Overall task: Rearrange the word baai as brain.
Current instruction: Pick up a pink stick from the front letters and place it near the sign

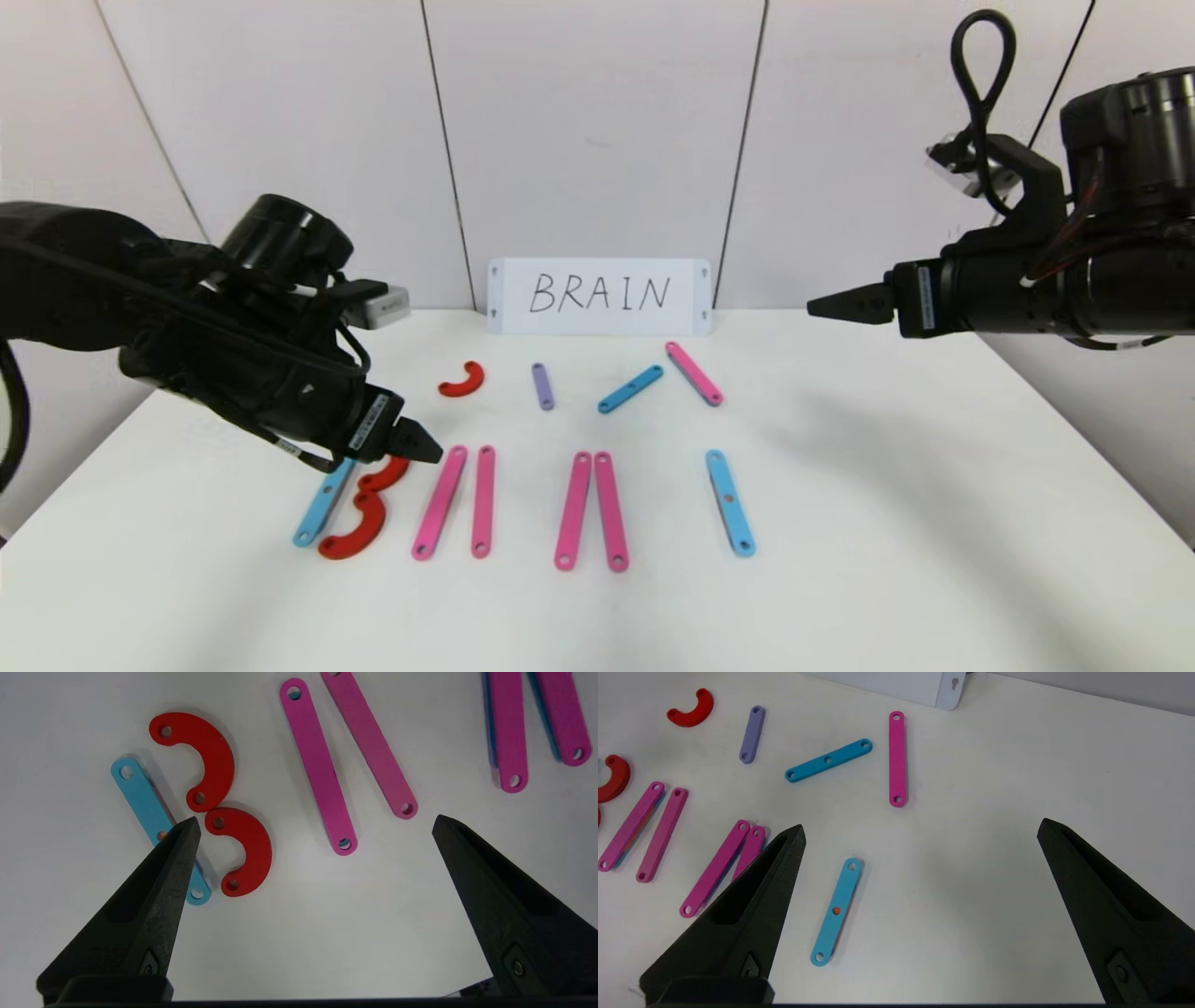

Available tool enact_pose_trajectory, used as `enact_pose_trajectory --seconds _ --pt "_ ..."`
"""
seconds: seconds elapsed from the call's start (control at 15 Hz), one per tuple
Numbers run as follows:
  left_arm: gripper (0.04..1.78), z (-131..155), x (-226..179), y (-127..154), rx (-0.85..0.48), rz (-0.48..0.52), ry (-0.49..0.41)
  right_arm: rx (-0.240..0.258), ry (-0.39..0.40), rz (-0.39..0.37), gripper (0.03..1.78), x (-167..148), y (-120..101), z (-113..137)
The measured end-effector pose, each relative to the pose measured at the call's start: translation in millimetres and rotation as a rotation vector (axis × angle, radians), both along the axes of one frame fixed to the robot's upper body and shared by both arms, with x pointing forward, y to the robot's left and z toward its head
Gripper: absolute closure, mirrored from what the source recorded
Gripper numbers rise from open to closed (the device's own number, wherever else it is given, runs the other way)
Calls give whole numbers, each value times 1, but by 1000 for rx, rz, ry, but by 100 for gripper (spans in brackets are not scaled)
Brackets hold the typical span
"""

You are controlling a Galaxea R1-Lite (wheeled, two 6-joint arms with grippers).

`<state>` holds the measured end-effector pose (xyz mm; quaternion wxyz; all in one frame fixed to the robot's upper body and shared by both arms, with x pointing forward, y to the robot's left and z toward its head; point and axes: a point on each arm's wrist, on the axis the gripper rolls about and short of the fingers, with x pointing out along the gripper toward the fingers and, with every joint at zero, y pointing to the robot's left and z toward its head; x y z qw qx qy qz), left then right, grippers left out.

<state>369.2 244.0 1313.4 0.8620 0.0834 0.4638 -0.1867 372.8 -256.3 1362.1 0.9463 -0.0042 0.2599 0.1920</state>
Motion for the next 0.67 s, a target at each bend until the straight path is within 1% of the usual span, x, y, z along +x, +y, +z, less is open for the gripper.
enact_pose_trajectory --seconds 0.13,0.27,0.47,0.67 --pt "8 -14 9 -7 45 8 30 -4 13 3 7 6 2 -5" --pt "8 -25 16 -12 62 4 60 -6 29 1 7 11 2 -9" --pt "8 -39 24 -17 86 3 97 -13 54 -2 7 14 1 -16" --pt "8 -50 27 -22 127 8 123 -16 61 3 7 14 3 -19"
